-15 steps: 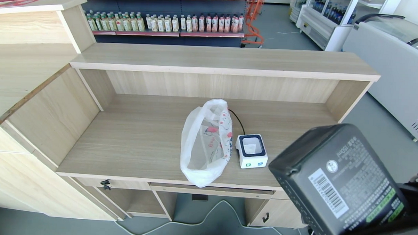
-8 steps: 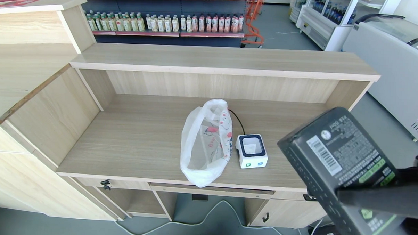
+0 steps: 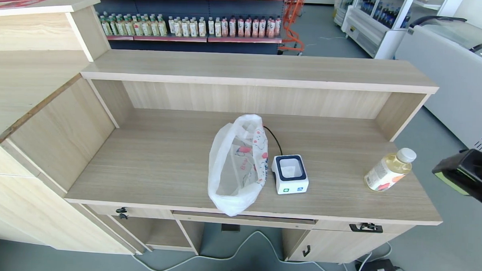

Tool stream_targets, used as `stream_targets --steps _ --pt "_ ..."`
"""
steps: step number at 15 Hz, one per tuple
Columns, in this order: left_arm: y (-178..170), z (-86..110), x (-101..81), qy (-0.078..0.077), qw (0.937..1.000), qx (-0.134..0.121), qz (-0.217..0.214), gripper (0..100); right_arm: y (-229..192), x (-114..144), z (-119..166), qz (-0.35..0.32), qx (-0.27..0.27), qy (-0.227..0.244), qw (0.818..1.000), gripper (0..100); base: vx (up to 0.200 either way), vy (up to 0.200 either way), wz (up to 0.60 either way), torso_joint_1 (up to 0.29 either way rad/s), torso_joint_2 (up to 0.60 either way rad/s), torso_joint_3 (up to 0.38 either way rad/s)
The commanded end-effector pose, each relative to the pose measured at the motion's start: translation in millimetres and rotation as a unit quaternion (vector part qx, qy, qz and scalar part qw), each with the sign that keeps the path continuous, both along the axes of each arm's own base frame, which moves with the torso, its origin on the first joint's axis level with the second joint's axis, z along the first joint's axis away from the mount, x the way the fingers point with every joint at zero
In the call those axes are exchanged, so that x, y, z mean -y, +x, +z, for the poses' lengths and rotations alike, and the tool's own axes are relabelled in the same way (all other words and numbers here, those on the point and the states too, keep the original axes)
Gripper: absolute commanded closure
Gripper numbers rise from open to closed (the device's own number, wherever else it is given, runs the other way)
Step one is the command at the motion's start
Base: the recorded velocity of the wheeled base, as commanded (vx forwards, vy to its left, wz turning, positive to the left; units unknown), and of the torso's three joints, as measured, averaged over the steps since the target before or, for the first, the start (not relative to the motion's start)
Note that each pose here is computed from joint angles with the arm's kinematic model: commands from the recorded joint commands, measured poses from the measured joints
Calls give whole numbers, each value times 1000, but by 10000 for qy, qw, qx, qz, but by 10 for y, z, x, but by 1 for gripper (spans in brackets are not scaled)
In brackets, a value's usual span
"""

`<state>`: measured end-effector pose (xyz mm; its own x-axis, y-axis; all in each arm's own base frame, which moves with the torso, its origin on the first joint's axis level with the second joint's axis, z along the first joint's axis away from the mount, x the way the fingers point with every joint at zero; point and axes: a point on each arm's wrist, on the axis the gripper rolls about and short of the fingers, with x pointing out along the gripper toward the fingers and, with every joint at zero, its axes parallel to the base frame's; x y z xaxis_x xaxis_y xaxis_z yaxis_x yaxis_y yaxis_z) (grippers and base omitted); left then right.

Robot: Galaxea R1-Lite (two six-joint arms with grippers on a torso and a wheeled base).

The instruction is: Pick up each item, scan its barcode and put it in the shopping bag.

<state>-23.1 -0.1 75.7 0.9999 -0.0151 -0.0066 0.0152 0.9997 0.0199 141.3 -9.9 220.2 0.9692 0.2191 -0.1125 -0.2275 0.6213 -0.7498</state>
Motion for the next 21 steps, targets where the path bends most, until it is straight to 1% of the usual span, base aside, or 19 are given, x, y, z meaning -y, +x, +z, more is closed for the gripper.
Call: stream_targets --steps 1,3,6,7,8,11,12,13,15,16,17,18,19,21 --pt "0 0 0 0 10000 2 -1 0 -144 105 -29 -1038 -179 836 9909 100 0 0 0 0 0 0" --pt "0 0 0 0 10000 2 -1 0 -190 135 -69 -1507 -378 1185 9807 100 0 0 0 0 0 0" --pt "0 0 0 0 10000 2 -1 0 -208 130 -77 -1545 -439 1381 9773 100 0 0 0 0 0 0" --pt "0 0 0 0 10000 2 -1 0 -194 130 -75 -1526 -450 1473 9762 100 0 0 0 0 0 0" --pt "0 0 0 0 10000 2 -1 0 -161 123 -85 -1494 -500 1599 9745 100 0 0 600 2 -2 2" --pt "0 0 0 0 10000 2 -1 0 30 79 -50 -1198 -327 1660 9783 100 0 0 600 -1 1 7" --pt "0 0 0 0 10000 2 -1 0 113 43 -37 -1033 -301 1856 9767 100 0 0 600 2 2 -2" --pt "0 0 0 0 10000 2 -1 0 233 -31 -30 -726 -400 2304 9696 100 0 0 600 12 12 -7" --pt "0 0 0 0 10000 2 -1 0 473 -149 -64 -326 -801 3232 9424 100 0 0 0 0 0 0" --pt "0 0 0 0 10000 2 -1 0 623 -187 -126 -220 -1124 3804 9177 100 0 0 0 0 0 0" --pt "0 0 0 0 10000 2 -1 0 715 -199 -183 -186 -1322 4136 9006 100 0 0 0 0 0 0" --pt "0 0 0 0 10000 2 -1 0 867 -209 -293 -185 -1678 4567 8735 100 0 0 0 0 0 0" --pt "0 0 0 0 10000 2 -1 0 983 -214 -357 -231 -1899 4783 8571 100 0 0 0 0 0 0" --pt "0 0 0 0 10000 2 -1 0 1184 -219 -457 -335 -2102 4849 8482 100 0 0 0 0 0 0"
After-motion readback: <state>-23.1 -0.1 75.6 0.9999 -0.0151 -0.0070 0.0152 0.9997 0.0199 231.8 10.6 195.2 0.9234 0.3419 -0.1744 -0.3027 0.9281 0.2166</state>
